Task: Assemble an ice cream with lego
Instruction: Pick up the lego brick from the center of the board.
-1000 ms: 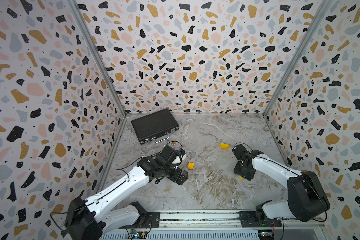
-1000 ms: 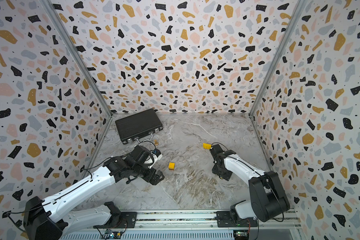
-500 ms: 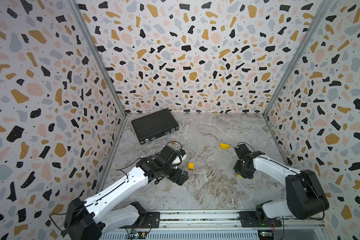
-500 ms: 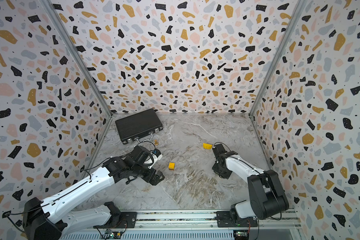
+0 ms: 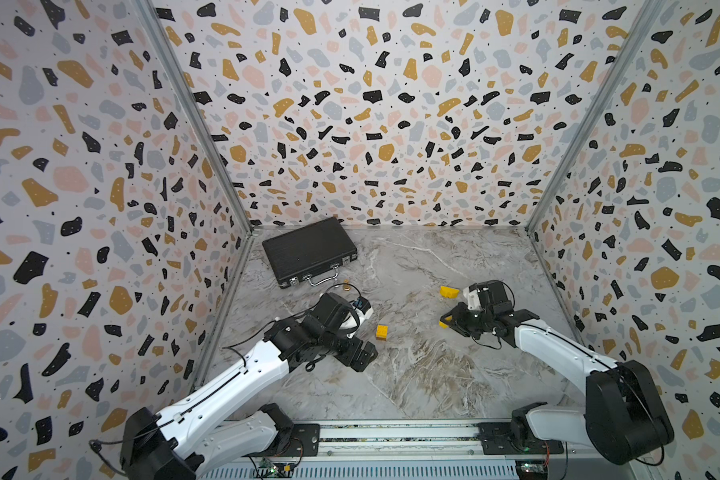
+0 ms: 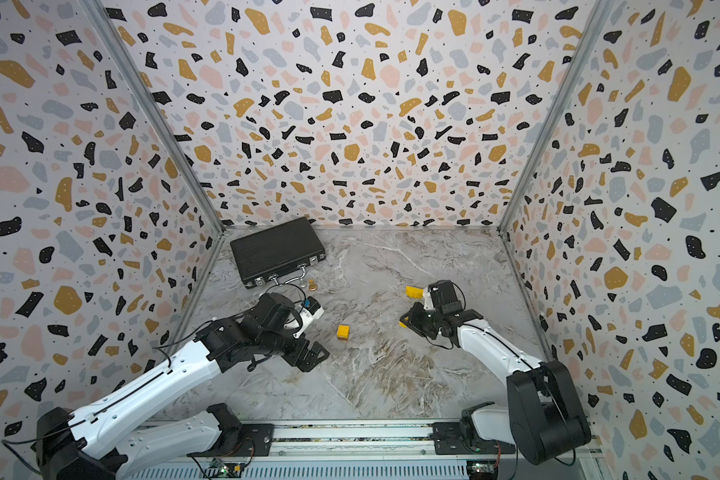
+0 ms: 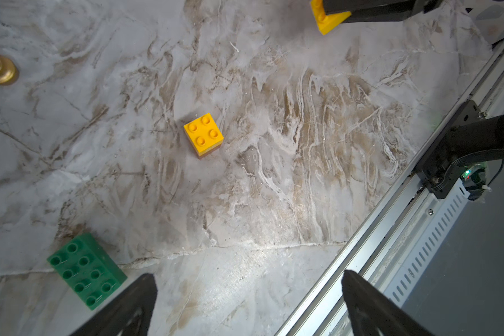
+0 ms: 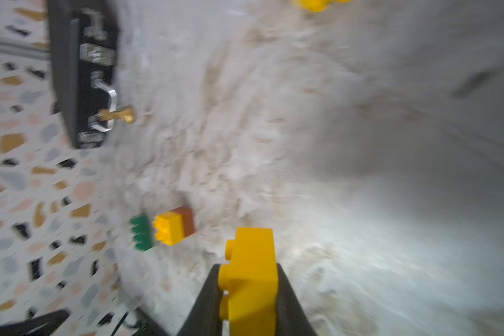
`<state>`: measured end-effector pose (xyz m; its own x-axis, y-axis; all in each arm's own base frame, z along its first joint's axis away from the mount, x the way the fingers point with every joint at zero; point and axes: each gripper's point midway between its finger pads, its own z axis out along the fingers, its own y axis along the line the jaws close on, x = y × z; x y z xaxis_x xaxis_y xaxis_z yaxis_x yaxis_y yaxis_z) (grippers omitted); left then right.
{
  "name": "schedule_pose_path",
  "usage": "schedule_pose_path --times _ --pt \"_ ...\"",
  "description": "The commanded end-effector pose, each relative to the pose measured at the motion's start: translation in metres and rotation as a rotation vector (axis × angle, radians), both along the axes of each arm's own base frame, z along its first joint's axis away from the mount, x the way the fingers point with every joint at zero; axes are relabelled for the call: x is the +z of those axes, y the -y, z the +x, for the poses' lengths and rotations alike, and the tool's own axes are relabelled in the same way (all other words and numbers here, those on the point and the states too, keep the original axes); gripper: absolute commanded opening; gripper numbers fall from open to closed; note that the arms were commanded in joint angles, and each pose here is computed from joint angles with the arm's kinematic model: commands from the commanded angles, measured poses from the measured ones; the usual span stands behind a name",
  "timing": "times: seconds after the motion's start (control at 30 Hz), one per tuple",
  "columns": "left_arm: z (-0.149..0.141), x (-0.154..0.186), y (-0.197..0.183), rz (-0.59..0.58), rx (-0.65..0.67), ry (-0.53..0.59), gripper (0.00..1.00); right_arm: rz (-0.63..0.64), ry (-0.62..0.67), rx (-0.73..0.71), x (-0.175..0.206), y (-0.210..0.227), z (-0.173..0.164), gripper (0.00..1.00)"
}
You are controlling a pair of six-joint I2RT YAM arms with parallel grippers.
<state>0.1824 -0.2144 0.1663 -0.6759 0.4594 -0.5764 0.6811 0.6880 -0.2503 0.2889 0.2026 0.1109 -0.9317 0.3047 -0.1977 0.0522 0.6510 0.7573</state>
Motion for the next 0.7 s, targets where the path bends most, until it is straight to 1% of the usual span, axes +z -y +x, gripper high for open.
schedule_pose_path --times 0.0,0.13,0.2,0.3,0.47,0.57,0.67 --pt "0.003 0.008 0.01 -0.039 -0.084 0.087 0.99 0.331 0.188 0.276 0.082 -0.062 0.003 0.0" --pt "0.013 0.017 0.017 -0.015 -0.134 0.14 0.99 0.451 0.182 0.385 0.103 -0.085 -0.003 0.0" --pt "0.022 0.023 0.025 -0.001 -0.164 0.156 0.99 0.494 0.19 0.397 0.108 -0.087 -0.007 0.0" --pt "0.038 0.022 0.042 0.036 -0.236 0.172 1.0 0.529 0.18 0.411 0.109 -0.088 -0.014 0.0" --pt "0.058 0.028 0.072 0.031 -0.36 0.211 0.94 0.533 0.134 0.432 0.1 -0.088 -0.02 0.0" --pt "0.068 0.025 0.079 0.063 -0.406 0.233 0.9 0.522 0.114 0.442 0.098 -0.088 -0.023 0.0" --pt "0.073 0.024 0.085 0.072 -0.438 0.242 0.87 0.472 0.094 0.446 0.09 -0.086 -0.025 0.0"
